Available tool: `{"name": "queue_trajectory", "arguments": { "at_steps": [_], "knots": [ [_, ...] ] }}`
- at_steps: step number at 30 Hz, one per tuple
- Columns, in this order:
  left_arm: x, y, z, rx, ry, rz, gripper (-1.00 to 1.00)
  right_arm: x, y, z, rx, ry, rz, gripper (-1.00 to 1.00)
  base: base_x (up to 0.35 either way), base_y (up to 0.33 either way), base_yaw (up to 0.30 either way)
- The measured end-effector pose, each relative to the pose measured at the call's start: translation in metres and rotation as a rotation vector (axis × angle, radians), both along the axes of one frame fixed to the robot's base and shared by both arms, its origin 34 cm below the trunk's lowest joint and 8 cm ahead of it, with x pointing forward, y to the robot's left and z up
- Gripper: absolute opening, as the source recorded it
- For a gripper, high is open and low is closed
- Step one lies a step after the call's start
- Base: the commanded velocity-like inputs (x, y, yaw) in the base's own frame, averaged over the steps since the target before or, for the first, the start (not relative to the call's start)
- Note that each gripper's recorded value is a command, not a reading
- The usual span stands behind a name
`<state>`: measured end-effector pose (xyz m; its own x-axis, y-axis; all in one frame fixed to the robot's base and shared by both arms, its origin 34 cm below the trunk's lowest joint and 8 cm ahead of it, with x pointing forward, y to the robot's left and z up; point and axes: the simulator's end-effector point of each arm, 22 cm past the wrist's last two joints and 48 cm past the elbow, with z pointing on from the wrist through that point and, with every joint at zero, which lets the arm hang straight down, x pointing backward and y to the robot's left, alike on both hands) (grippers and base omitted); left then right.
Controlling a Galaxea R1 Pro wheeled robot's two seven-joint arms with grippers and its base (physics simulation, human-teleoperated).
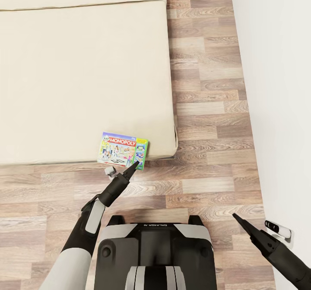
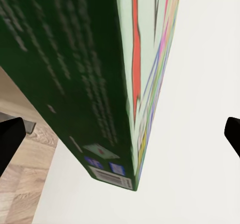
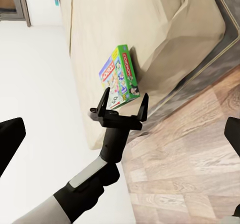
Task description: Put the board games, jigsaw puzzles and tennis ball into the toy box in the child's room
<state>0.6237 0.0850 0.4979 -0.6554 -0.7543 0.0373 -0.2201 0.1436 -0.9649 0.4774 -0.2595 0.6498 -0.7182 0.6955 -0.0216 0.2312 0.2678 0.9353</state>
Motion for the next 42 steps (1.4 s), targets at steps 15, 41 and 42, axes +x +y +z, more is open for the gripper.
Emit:
{"name": "queue_trajectory", "arguments": {
  "at_steps": [15, 41, 42],
  "knots": [
    [0.0001, -0.0001, 0.0003, -0.005, 0.003, -0.001, 1.0, -0.0003, 0.0026, -0.0003, 0.006, 0.001, 0.004, 1.0, 0.0, 0.0, 0.0],
    [-0.0012, -0.0045, 0.0024, -0.049, 0.031, -0.011, -1.0, -0.0004, 0.0026, -0.0004, 0.005, 0.002, 0.004, 1.0, 0.0, 0.0, 0.0],
    [-0.001, -0.0047, 0.0026, -0.051, 0.031, -0.011, -1.0, -0.0004, 0.0026, -0.0004, 0.005, 0.002, 0.004, 1.0, 0.0, 0.0, 0.0]
  ]
}}
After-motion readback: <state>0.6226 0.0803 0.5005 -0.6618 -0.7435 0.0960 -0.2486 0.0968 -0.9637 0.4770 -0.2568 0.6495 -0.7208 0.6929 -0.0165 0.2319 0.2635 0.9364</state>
